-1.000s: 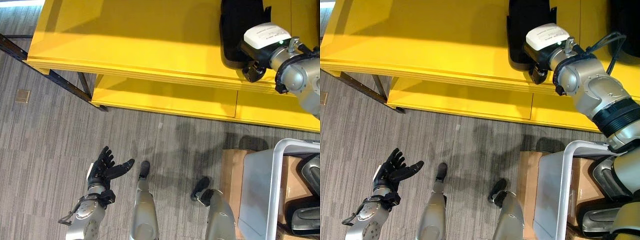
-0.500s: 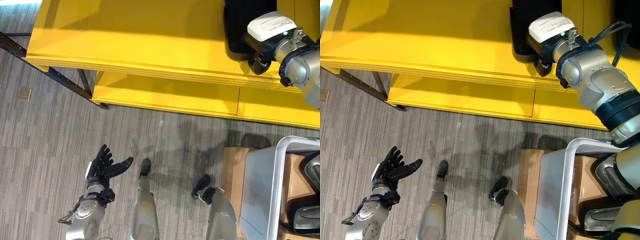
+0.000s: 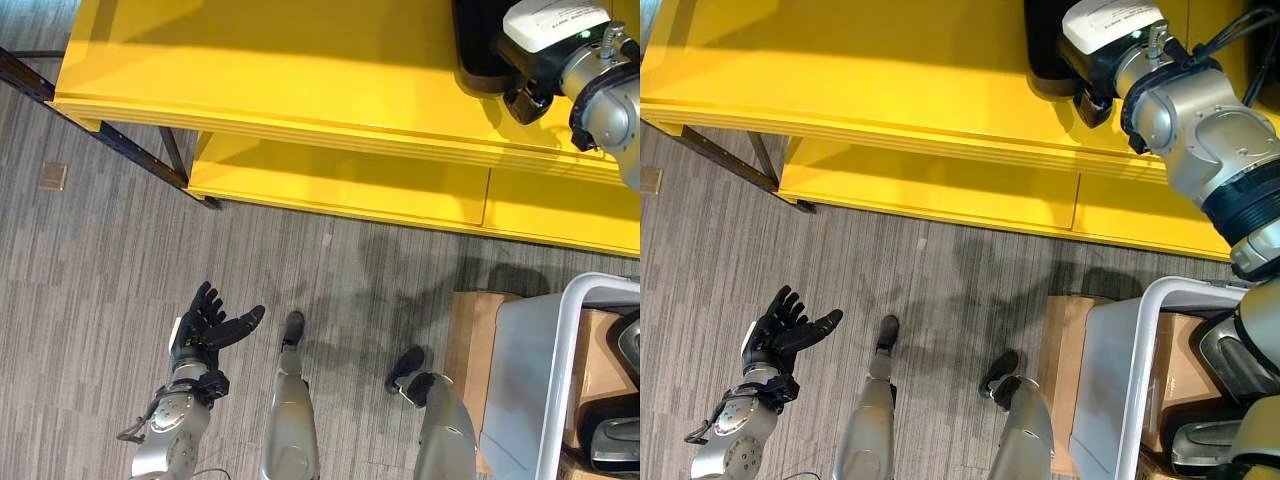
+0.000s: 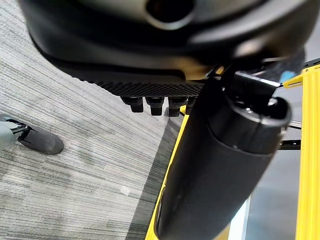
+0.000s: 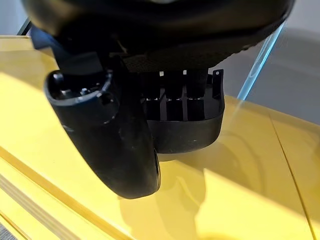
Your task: Move parts from the plastic box to the shelf.
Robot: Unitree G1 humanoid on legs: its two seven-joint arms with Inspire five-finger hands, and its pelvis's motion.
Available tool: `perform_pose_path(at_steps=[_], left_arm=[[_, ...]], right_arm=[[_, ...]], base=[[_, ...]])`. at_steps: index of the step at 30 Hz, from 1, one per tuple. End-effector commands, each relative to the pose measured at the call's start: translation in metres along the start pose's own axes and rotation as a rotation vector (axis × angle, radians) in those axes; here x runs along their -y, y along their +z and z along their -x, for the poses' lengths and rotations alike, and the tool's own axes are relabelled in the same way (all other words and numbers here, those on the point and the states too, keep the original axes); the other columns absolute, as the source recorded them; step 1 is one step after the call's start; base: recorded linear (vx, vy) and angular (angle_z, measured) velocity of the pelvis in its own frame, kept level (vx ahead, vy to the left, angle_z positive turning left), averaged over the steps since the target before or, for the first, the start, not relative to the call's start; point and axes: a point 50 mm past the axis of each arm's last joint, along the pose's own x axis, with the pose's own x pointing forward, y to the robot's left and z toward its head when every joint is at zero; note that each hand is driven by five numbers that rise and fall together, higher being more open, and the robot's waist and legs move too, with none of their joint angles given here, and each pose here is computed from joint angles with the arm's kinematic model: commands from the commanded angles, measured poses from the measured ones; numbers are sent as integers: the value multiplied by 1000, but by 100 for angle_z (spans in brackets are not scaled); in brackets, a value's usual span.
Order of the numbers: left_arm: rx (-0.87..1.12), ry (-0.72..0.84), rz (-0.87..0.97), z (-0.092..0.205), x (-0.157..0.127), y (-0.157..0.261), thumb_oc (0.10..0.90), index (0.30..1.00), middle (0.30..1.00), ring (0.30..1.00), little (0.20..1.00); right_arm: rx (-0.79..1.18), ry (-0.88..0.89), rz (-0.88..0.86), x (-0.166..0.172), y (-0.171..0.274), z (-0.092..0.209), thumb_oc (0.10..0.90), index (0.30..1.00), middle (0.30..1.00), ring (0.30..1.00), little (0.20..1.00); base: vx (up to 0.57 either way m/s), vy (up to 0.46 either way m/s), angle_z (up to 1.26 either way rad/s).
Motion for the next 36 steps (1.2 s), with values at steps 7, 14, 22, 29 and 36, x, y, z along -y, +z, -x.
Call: perform_pose_path(at_steps=[7, 14, 22, 29, 36], left_arm=[[162, -37, -22, 0, 3, 31, 900, 1000, 1000, 1000, 1000], [166, -35, -17, 0, 4, 31, 900, 1000, 1000, 1000, 1000], [166, -28, -15, 1, 2, 31, 900, 1000, 1000, 1000, 1000], [161, -25, -21, 1, 0, 30, 900, 1000, 1000, 1000, 1000], [162, -30, -43, -1, -1, 33, 900, 1000, 1000, 1000, 1000]], right_arm=[[-127, -274, 59, 72, -21, -3, 900, 1000, 1000, 1000, 1000], [-134, -260, 35, 66, -19, -6, 900, 1000, 1000, 1000, 1000], [-90, -265, -3, 65, -9, -8, 900, 1000, 1000, 1000, 1000], [-76, -269, -2, 67, -7, -7, 900, 1000, 1000, 1000, 1000], [-21, -270, -9, 70, 3, -6, 900, 1000, 1000, 1000, 1000]], base=[[0, 0, 0], [0, 0, 0], [0, 0, 0], [0, 0, 0], [-4, 1, 0]])
